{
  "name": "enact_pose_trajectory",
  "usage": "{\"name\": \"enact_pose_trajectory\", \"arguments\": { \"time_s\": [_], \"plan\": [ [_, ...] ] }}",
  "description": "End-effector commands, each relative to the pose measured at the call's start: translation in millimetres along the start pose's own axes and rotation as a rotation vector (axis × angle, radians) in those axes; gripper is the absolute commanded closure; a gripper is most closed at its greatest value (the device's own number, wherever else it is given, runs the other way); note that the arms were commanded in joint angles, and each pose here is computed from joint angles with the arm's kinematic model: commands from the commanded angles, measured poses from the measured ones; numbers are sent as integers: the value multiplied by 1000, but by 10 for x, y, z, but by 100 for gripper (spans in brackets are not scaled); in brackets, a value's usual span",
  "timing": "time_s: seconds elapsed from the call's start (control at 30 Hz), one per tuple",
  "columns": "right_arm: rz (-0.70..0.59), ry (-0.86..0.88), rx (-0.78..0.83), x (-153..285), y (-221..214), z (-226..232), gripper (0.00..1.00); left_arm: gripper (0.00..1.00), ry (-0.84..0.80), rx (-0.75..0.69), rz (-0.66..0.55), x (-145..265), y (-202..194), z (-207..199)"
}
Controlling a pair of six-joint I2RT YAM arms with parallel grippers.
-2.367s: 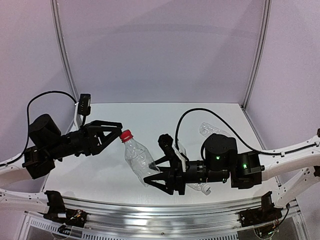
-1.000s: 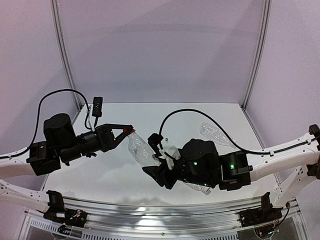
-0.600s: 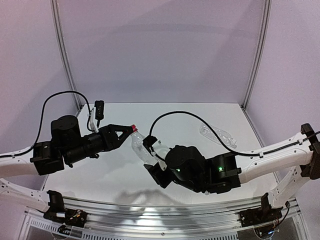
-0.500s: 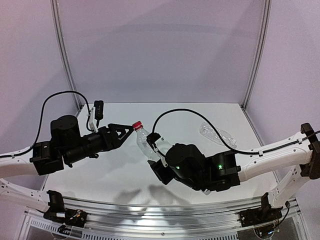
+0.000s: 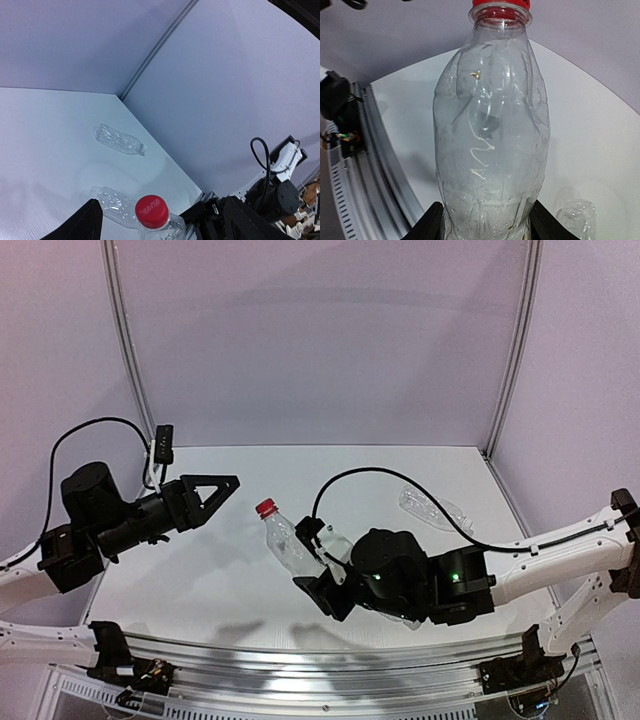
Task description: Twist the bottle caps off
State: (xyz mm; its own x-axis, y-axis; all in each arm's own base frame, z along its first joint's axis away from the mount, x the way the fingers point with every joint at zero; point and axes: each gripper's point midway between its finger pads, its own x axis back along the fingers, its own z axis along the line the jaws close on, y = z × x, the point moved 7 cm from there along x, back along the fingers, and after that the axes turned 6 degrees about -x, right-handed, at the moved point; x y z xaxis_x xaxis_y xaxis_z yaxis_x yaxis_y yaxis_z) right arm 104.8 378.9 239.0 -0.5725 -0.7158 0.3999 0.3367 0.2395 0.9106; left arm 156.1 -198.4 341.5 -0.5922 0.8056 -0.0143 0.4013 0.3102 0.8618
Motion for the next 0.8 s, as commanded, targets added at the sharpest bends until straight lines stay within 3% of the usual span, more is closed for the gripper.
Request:
{"name": "enact_pose_trajectory", "arguments": {
  "time_s": [0.0,0.17,0.53,0.77],
  "plan": [
    [-62,262,-17,217,156,197,100,20,-195,-65,70,-52,-120,-140],
    [-82,328,-17,312,180,222,100,25,-335,-84,115,-117,-149,-280],
    [-76,325,-14,294,176,230,100,38,-377,-89,135,-158,-182,-317],
    [-68,322,-10,275,162,233,100,68,-361,-92,129,-158,-183,-309]
  ]
}}
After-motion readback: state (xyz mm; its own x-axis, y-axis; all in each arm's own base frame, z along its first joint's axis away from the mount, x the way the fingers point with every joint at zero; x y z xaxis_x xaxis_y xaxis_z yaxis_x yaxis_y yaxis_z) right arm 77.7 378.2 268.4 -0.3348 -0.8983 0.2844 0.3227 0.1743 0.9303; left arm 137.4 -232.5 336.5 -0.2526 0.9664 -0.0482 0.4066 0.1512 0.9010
